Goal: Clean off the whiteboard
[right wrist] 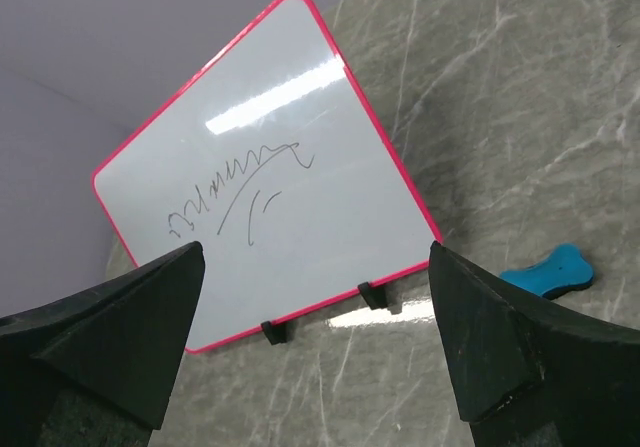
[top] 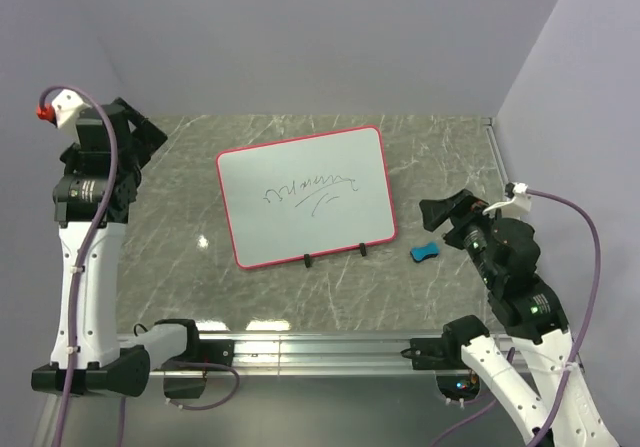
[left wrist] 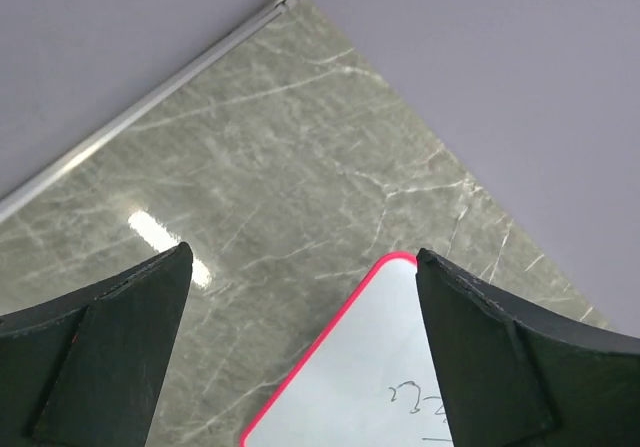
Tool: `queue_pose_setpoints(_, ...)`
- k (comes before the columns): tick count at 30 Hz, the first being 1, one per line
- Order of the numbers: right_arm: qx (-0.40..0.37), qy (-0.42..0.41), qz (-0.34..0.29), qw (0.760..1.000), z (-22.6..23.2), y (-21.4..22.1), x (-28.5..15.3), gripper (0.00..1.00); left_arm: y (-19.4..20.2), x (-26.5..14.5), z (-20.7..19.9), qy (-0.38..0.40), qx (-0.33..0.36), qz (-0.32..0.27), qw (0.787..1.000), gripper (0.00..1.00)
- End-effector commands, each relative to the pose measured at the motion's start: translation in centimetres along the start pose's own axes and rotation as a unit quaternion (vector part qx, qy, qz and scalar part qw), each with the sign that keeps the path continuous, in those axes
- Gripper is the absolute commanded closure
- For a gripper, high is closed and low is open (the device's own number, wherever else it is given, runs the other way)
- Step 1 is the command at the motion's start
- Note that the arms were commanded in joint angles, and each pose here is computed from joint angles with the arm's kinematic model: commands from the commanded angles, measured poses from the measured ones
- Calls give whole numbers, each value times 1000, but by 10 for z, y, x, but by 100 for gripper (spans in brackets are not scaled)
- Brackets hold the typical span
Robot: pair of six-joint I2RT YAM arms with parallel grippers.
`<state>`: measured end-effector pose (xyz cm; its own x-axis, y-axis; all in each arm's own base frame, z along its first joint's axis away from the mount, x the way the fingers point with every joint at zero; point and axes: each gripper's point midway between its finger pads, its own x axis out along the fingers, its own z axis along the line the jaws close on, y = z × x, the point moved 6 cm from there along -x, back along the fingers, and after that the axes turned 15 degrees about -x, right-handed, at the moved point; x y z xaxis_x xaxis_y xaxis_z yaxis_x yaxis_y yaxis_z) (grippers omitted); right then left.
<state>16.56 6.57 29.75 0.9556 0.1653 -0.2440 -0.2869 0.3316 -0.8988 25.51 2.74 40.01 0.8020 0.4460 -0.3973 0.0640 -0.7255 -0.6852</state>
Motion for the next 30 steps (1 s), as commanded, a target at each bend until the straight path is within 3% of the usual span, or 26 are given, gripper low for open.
queue_pose_setpoints(1, -4, 24, -27, 999, 2, -26, -10, 0, -2, 7, -5, -18, 34, 12, 999, 1)
queue_pose_setpoints(3, -10, 43, -18, 999, 1, -35, -11, 0, 7, 18, -2, -38, 16, 15, 999, 1)
queue_pose_setpoints(5, -8, 75, 12, 997, 1, -37, 0, 0, 29, 25, -12, 6, 12, 79, 997, 1)
queue_pose_setpoints(8, 21, 97, 53, 994, 13, -59, -2, 0, 70, 33, -4, -22, -17, 186, 982, 1)
queue_pose_setpoints(12, 36, 97, 46, 994, 25, -95, -26, 0, 88, 35, 10, 10, 12, 203, 979, 1)
queue_pose_setpoints(14, 61, 64, 39, 995, 28, -86, -34, 0, 86, 15, 7, 104, 15, 200, 974, 0)
queue_pose_setpoints(15, 66, 47, 42, 996, 28, -71, -23, 0, 101, 13, 16, 112, 23, 232, 966, 0)
queue_pose_setpoints(17, 75, 2, 31, 997, 31, -60, -29, 0, 116, 14, 26, 94, 32, 271, 957, 1)
queue_pose_setpoints(20, 94, 16, 71, 993, 26, -37, -17, 4, 116, 30, 48, 12, 44, 266, 963, 1)
queue_pose_setpoints(24, 96, 85, 150, 980, 19, -18, 9, 7, 94, 27, 44, -17, 39, 225, 973, 1)
queue_pose_setpoints(27, 107, 192, 200, 955, -1, 5, 26, 9, 115, 42, 51, -12, 50, 263, 963, 1)
queue_pose_setpoints(29, 111, 230, 219, 942, -13, 11, 35, 11, 133, 45, 59, 0, 41, 317, 947, 1)
queue_pose_setpoints(30, 107, 241, 244, 933, -17, 19, 45, 12, 134, 43, 58, 14, 34, 318, 947, 1)
